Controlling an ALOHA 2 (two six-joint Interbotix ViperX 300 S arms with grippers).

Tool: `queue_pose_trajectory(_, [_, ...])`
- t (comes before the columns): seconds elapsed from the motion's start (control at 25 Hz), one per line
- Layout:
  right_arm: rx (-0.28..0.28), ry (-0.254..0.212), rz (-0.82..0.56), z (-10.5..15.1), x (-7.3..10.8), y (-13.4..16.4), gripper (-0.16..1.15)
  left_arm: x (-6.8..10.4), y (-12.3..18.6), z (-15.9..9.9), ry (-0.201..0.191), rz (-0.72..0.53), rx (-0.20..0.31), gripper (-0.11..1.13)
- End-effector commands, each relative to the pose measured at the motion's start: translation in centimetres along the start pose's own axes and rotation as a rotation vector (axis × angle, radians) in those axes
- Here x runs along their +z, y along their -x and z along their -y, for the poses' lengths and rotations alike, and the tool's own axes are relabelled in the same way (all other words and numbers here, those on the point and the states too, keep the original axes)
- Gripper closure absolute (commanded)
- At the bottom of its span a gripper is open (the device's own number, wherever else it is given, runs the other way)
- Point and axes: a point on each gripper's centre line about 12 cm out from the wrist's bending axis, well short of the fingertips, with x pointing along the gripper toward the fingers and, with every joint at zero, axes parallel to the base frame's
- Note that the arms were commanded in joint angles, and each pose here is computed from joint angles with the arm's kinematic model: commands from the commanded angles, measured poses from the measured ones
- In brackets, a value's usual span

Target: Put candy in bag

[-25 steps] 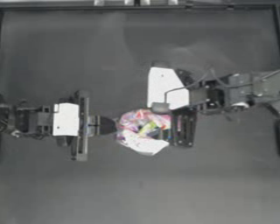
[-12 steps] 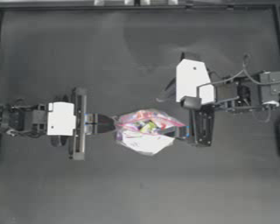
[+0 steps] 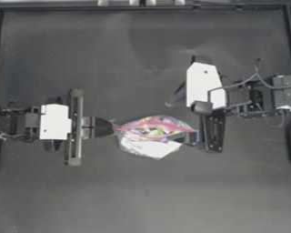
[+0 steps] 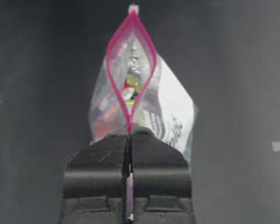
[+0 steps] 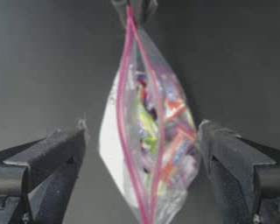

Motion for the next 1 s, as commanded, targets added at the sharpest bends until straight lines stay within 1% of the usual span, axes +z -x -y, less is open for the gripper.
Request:
queue_pose_trajectory(0.04, [0.004,-0.006,0.037,-0.06,0.75,0.94,-0.03,1.46,0.91,-0.37,0.002,0.055,0.013,0.97])
queue_pose_trajectory(0.28, [0.003,-0.007,0.037,0.00,0.76,0.94,-0.03,0.88,1.10,-0.25,0.001,0.040,0.010,0.97])
queue_pose_trajectory(0.36, [0.003,-0.007,0.038,-0.01,0.77,0.94,-0.03,0.81,1.03,-0.28,0.001,0.041,0.012,0.95])
queue_pose_trajectory(0.4, [0.003,-0.007,0.038,-0.01,0.77,0.94,-0.03,0.75,0.98,-0.28,0.003,0.040,0.012,0.91])
queue_pose_trajectory(0.48, [0.003,-0.008,0.040,-0.01,0.79,0.94,-0.03,0.78,0.90,-0.28,0.003,0.040,0.012,0.80])
queue_pose_trajectory(0.72, [0.003,-0.008,0.038,-0.01,0.77,0.94,-0.03,0.95,0.70,-0.26,0.004,0.045,0.012,0.22])
queue_pose_trajectory(0.8, [0.003,-0.007,0.040,-0.01,0.79,0.94,-0.03,0.99,0.68,-0.33,0.009,0.046,0.014,0.05])
queue_pose_trajectory(0.88, [0.002,-0.006,0.038,0.00,0.73,0.92,-0.03,0.97,0.64,-0.53,0.018,0.044,0.022,-0.04])
queue_pose_trajectory(1.0, [0.002,-0.002,0.034,-0.02,0.56,0.85,-0.03,1.08,0.63,-0.77,0.029,0.046,0.033,0.01])
